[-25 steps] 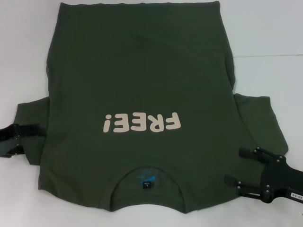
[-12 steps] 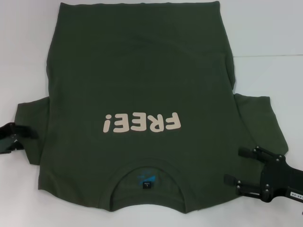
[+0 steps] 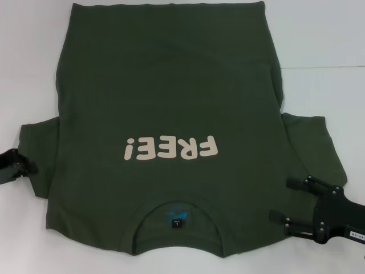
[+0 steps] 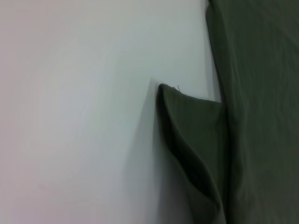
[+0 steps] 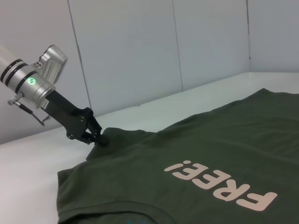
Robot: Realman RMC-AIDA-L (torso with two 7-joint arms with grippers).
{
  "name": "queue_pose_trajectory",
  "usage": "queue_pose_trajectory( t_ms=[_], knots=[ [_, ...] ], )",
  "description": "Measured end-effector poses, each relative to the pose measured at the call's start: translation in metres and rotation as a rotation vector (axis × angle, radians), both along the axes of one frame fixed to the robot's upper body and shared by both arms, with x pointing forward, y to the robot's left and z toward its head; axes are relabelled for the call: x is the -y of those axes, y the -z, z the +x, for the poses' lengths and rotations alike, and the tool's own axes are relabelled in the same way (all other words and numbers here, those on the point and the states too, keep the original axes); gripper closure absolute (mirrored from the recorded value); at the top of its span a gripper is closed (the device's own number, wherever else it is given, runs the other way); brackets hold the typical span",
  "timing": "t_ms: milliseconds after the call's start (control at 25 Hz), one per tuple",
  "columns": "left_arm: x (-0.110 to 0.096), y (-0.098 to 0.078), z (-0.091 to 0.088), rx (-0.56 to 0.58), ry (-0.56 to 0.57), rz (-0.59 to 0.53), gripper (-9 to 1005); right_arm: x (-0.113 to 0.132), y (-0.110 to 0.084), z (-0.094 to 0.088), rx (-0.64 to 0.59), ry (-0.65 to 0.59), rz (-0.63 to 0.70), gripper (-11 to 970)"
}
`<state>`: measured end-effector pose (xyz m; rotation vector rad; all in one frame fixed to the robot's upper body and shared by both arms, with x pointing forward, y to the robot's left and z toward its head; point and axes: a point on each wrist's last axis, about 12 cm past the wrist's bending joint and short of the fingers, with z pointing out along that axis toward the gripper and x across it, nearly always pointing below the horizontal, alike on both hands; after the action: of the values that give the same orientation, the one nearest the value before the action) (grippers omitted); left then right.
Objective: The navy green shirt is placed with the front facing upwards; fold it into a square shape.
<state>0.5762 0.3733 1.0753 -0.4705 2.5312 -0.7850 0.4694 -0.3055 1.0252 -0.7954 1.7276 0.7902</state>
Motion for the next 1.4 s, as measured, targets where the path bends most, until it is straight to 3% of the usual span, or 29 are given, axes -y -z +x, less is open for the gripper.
queue_pose_trajectory(
  t_ms=[160, 440, 800, 920, 1160, 1400],
  knots=[
    [0.0, 0.0, 0.0, 0.003, 0.01, 0.011, 921, 0.0, 0.0, 0.0, 0.0, 0.0, 0.0, 19],
    [-0.002, -0.005, 0.003, 0.026, 0.022, 0.036, 934, 0.0, 0.0, 0.0, 0.001, -0.001, 0.001, 18],
    [-0.03, -0.036, 0.008, 0.101, 0.018, 0.127, 949, 0.0, 0.0, 0.0, 0.001, 0.0, 0.001, 18],
    [-0.039, -0.054, 0.01, 0.13, 0.015, 0.147, 948, 0.0, -0.001, 0.001, 0.003, 0.0, 0.001, 18],
    [-0.037, -0.075, 0.017, 0.158, 0.04, 0.15, 950, -0.001, -0.001, 0.001, 0.004, -0.002, 0.001, 18],
    [-0.017, -0.079, 0.021, 0.142, 0.113, 0.081, 948, -0.001, -0.001, 0.001, 0.003, -0.003, 0.001, 19]
  ],
)
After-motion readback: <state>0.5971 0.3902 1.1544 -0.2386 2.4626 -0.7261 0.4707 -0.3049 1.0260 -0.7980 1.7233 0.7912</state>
